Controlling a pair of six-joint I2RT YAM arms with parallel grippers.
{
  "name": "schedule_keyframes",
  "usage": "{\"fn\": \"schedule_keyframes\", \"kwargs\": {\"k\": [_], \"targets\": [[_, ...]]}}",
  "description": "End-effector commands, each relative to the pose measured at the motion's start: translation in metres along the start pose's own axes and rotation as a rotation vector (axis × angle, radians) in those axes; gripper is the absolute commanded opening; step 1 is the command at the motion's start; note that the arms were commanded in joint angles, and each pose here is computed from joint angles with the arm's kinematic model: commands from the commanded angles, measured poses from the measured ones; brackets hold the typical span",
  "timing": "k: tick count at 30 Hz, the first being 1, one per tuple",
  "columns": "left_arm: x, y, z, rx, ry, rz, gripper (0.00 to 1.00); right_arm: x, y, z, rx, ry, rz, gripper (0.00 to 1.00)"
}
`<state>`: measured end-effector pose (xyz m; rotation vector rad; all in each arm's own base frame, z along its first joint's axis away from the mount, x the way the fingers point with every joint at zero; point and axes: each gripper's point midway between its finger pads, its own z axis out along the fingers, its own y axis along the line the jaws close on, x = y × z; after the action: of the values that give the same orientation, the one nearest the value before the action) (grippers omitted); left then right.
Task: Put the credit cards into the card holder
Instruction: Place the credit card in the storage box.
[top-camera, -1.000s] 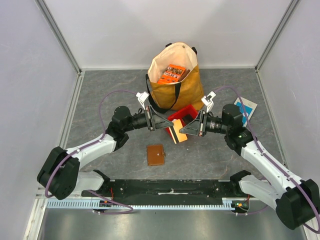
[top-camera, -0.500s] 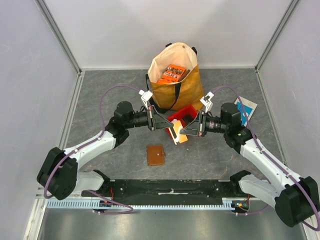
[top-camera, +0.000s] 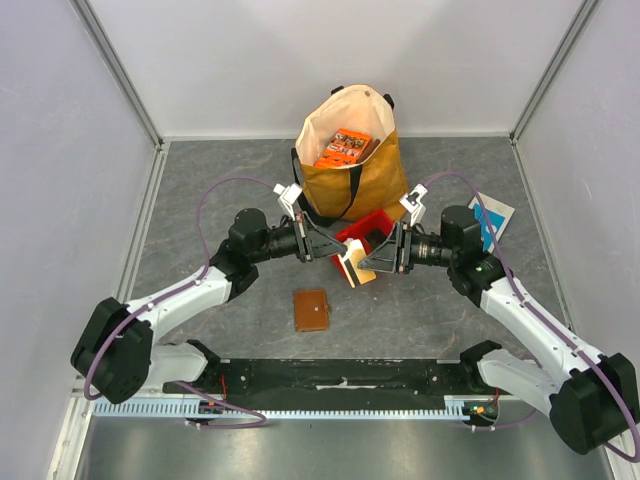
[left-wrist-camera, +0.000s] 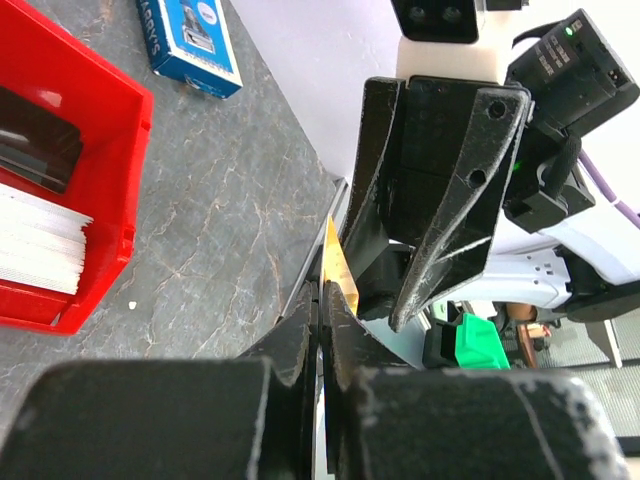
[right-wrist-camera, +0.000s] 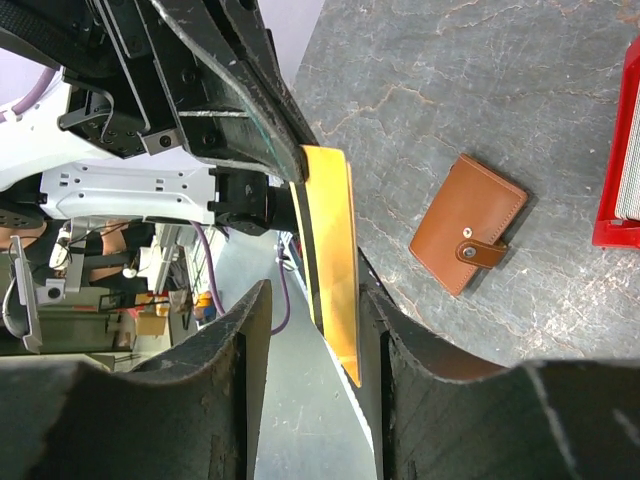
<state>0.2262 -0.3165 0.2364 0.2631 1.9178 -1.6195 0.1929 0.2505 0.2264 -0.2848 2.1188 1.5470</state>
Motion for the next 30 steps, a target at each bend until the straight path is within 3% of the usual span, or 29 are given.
{"fn": "schedule_keyframes", "kwargs": {"k": [1,16,30], "targets": [[-0.019,0.008,0.001,-0.041,-0.115,-0.028,0.02,0.004,0.017,-0.005,-0.069,0.029,-0.032,0.47],[-0.031,0.024,-0.009,-0.107,-0.224,-0.078,0.02,0.004,0.040,-0.012,-0.157,0.010,-0.079,0.45],[-0.032,0.021,-0.008,-0.091,-0.229,-0.091,0.02,0.002,0.048,-0.015,-0.182,0.004,-0.113,0.30]]}}
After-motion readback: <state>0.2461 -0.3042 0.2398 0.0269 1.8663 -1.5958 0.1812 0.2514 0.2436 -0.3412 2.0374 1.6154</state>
